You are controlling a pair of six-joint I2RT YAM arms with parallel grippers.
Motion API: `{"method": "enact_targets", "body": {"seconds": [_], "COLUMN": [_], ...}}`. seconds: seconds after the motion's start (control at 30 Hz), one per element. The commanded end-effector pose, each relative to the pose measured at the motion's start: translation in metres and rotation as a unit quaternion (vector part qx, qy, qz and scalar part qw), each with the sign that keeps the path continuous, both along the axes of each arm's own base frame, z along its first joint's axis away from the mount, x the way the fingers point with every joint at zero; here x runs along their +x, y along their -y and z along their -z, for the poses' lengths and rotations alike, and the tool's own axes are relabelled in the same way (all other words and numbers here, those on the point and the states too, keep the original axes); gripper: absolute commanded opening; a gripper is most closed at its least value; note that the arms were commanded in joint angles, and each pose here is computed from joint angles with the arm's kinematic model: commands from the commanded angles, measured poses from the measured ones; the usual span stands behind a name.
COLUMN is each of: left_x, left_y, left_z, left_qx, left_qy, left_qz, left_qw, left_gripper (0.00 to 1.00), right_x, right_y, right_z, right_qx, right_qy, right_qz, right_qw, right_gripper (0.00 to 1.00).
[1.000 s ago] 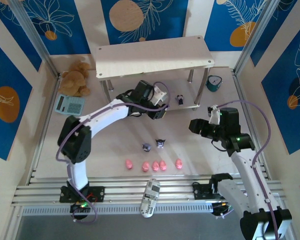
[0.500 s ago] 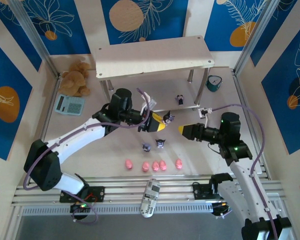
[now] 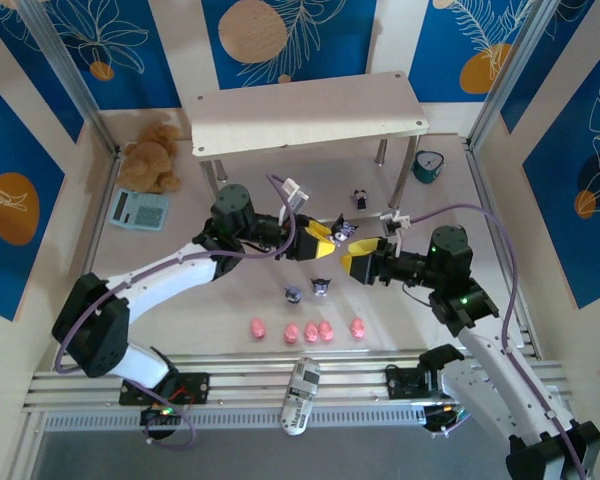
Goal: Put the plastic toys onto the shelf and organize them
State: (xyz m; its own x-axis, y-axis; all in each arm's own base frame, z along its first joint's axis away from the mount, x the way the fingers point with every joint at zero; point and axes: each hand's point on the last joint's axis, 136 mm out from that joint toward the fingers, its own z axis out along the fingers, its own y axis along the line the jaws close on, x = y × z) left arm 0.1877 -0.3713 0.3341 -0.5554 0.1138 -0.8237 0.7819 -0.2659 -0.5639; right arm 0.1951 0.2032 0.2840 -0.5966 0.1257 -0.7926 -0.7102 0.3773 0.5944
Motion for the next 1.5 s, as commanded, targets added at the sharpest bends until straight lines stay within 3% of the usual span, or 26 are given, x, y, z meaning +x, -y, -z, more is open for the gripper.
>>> {"method": "enact_targets", "body": {"seconds": [0.0,0.37,0.5,1.0,1.17,1.3,1.47], "left_x": [-0.011,-0.009,-0.009,-0.013,-0.011,-0.011,-0.010], "left_y": [0.002,0.006,0.007,0.006,0.006,0.004,-0.001], "left_z": [-0.011,-0.010,-0.009,-0.014,-0.014,-0.016,-0.026], "left_qx": [-0.035,-0.045,-0.048,-0.060,-0.061,-0.065,-0.078], "left_qy": [0.009,0.000,-0.008,-0.005,-0.006,-0.005,0.006], "left_qz": [0.036,0.052,0.058,0.079,0.077,0.077,0.074], "left_qw": [0.999,0.998,0.997,0.995,0.995,0.995,0.994], "left_gripper": [0.34,0.34,0.34,0.33,0.33,0.33,0.33], "right_x": [0.003,0.006,0.007,0.006,0.007,0.005,0.001], "right_y": [-0.002,-0.009,-0.012,-0.005,-0.008,-0.009,-0.009], "right_z": [-0.024,-0.059,-0.067,-0.092,-0.092,-0.089,-0.084], "right_qx": [0.020,0.049,0.065,0.092,0.092,0.086,0.078], "right_qy": [0.045,0.083,0.087,0.097,0.094,0.081,0.063], "right_qz": [-0.003,-0.032,-0.045,-0.052,-0.065,-0.072,-0.082], "right_qw": [0.999,0.995,0.993,0.990,0.989,0.990,0.992], "right_gripper": [0.67,0.65,0.58,0.64,0.54,0.63,0.64]}}
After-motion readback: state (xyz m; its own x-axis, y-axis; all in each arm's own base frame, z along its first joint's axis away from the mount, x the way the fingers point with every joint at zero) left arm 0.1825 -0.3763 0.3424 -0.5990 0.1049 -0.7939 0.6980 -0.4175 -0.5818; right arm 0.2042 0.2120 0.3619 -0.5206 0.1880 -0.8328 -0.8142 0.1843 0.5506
